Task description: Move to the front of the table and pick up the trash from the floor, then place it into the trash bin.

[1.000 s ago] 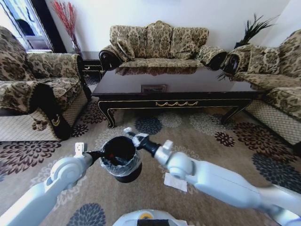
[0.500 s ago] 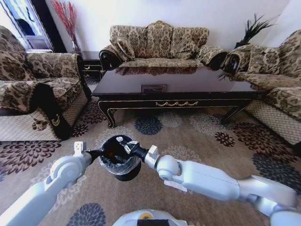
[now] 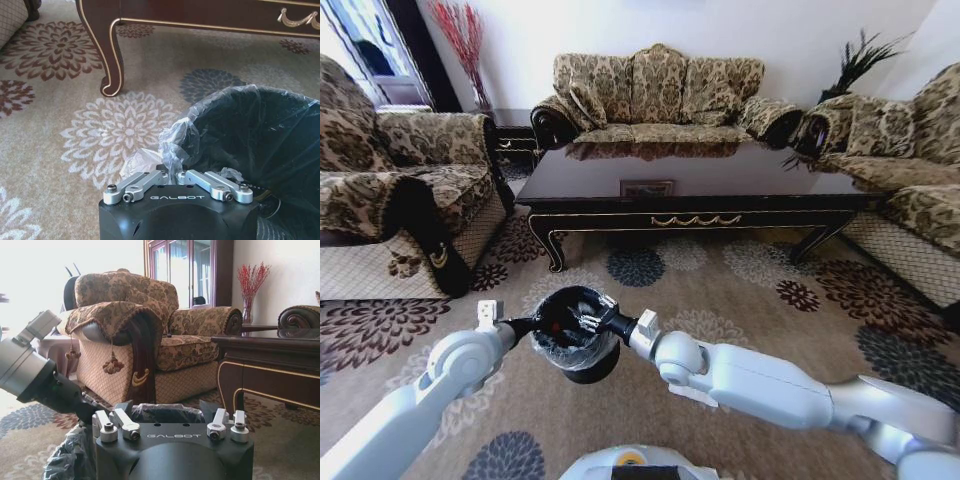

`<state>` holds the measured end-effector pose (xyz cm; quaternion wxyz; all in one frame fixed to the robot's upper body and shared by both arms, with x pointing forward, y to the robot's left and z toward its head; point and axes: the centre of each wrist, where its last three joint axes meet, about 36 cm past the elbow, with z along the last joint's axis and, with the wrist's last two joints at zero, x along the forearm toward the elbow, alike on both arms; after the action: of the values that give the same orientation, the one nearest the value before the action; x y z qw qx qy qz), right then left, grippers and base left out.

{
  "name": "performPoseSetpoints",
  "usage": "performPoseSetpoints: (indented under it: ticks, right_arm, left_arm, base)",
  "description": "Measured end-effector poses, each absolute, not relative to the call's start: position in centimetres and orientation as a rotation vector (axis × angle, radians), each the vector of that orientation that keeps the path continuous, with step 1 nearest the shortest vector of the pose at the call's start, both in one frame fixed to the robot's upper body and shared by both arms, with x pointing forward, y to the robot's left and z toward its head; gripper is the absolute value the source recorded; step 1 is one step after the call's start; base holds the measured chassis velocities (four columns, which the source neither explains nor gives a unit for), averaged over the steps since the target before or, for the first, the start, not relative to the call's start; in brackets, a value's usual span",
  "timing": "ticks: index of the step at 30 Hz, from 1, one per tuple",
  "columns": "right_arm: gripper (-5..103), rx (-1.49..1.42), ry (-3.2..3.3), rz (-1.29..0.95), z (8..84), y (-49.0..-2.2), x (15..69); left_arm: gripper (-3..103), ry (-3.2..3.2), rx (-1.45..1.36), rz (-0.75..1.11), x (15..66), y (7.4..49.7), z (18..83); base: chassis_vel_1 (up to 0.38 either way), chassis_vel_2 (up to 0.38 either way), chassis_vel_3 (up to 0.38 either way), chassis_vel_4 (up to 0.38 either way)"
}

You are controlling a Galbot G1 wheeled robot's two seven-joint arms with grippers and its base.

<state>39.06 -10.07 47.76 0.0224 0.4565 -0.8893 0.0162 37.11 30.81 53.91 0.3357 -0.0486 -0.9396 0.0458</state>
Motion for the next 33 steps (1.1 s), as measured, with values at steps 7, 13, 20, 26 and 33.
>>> performPoseSetpoints:
  ticks: [7,13,20,26,33]
  right_arm:
    - [99,1.294,-2.864,0.021,50.2,-13.9,39.2]
    - [100,0.94,-2.909,0.053,50.8,-17.6,39.6]
    - [100,0.377,-2.633,0.026,47.7,-19.4,36.9]
    - [100,0.133,-2.38,0.004,45.2,-19.1,38.2]
    - [100,0.012,-2.234,0.093,40.0,-18.9,40.2]
  left_arm:
    - [3,-2.463,-0.115,0.12,37.0,31.0,54.1]
    - [3,-2.483,-0.111,0.127,37.1,31.2,54.6]
    - [3,-2.5,-0.117,0.124,37.0,31.3,55.1]
    - [3,-2.509,-0.115,0.121,36.8,31.3,55.5]
    - [3,-2.512,-0.117,0.124,36.5,31.2,55.6]
  base:
    - [0.0,0.0,0.0,0.0]
    - [0.0,0.0,0.0,0.0]
    - [0.0,0.0,0.0,0.0]
    - [0.0,0.0,0.0,0.0]
    - [0.0,0.0,0.0,0.0]
